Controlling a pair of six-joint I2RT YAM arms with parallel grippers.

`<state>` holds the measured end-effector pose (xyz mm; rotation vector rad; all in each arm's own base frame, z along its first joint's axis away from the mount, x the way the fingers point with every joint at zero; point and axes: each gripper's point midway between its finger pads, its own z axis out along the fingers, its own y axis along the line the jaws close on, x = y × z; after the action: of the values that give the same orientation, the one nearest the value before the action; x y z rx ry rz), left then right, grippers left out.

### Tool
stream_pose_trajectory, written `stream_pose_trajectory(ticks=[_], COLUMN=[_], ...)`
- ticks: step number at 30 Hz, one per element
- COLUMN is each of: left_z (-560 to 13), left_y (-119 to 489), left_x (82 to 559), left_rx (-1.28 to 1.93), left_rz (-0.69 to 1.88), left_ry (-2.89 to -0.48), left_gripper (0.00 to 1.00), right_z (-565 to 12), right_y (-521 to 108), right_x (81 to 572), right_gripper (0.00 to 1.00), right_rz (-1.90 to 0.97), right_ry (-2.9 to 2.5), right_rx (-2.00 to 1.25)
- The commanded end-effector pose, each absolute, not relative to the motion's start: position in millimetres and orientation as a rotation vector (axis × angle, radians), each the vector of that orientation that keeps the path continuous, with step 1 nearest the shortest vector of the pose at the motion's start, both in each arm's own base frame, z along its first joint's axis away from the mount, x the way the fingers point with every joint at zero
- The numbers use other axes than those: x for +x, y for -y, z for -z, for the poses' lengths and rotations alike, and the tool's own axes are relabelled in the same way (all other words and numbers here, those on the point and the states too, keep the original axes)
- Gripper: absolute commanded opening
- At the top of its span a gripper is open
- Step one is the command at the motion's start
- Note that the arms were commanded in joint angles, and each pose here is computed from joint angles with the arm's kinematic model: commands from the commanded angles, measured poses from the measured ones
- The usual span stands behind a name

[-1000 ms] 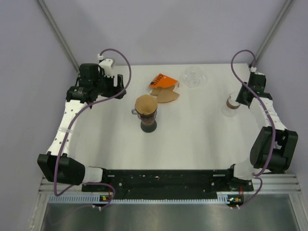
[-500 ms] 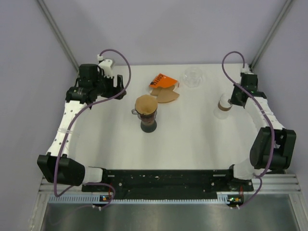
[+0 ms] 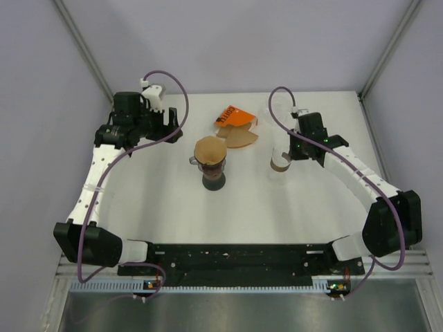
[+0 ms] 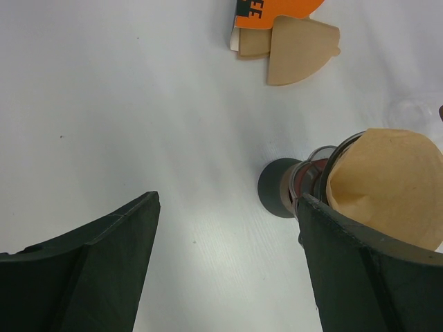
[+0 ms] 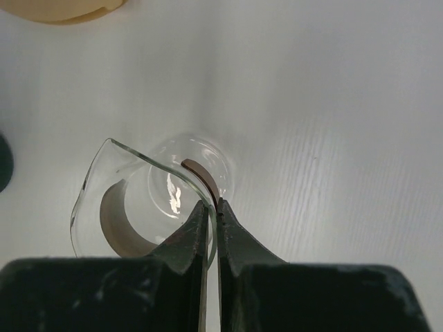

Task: Place the coffee filter in the dripper

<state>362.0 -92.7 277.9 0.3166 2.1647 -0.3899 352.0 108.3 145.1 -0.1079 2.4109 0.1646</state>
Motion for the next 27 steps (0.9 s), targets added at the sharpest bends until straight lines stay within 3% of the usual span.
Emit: stream_pose_trajectory(ticks=[1,12,16,20,27], left_z=[-294.9,-295.6,-295.1,-295.7,-295.7], left_y=[94.5,94.2,93.9,93.8,92.3], left_x=[366.2,366.9,367.7,367.8,367.9], left_rx=[0.314,0.317,0.319,0.321,0.324], left_rz=[0.405,0.402,0.398,0.397,0.385], left_ry=[-2.100,-2.098,-2.099,-2.097,-2.097], left_gripper=[0.86,0.86,0.86,0.86,0.86], right_z=[-159.2,-149.2,-143.1,-159.4,-244.8], right_y=[-135.6,-155.4,-158.6,-163.0,-146.1], right_x=[351.6,347.9,346.1,349.8,378.6], right_gripper=[0.00,0.02,0.19,0.43,0.62], right_rz=[-0.208,-0.147,-0.164,-0.192,-0.192], right_ry=[-2.364,-2.369,-2.374,-2.336,-2.135], right_rx=[-0.123,-0.135,-0.142,-0.165,-0.143])
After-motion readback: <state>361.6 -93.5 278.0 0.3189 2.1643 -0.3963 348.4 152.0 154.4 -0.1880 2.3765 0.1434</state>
